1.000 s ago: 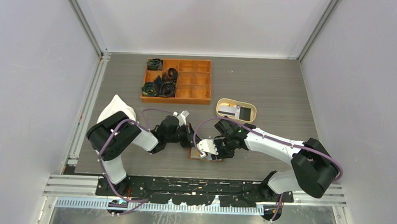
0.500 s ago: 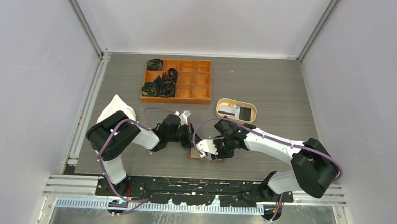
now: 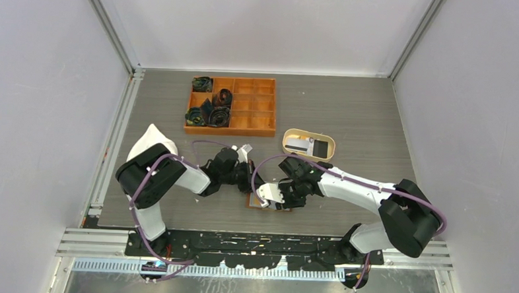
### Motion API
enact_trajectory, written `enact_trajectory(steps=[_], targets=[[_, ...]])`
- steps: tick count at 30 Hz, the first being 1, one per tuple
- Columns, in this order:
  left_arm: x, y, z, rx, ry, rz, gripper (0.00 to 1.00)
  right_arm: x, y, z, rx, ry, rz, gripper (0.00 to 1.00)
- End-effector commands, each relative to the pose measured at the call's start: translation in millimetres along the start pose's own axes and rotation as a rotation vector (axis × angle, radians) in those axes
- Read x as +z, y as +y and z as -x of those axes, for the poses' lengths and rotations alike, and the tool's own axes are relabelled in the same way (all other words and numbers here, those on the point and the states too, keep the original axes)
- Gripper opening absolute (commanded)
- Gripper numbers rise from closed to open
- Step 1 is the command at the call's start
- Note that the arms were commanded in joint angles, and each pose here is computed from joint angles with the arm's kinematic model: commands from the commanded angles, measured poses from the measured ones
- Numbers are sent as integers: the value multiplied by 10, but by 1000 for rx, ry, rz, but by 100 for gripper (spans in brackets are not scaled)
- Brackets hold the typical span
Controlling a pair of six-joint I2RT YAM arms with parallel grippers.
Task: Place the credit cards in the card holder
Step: Insert the credit card into the card holder.
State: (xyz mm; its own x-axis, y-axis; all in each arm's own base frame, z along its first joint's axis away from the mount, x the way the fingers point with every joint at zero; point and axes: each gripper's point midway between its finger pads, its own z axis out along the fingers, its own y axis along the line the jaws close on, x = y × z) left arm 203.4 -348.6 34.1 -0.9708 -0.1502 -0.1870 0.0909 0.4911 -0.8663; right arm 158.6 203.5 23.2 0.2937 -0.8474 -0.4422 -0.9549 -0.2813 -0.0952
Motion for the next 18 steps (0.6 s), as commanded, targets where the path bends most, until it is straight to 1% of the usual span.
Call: enact_trajectory(steps=[1,18], targets=[[17,64,-65,8,34,22,0,-104,-131,174,-25,-41,-43,35],[32,25,-71,12,42,-2,0,-165,-163,250,-9,-66,-62,37]])
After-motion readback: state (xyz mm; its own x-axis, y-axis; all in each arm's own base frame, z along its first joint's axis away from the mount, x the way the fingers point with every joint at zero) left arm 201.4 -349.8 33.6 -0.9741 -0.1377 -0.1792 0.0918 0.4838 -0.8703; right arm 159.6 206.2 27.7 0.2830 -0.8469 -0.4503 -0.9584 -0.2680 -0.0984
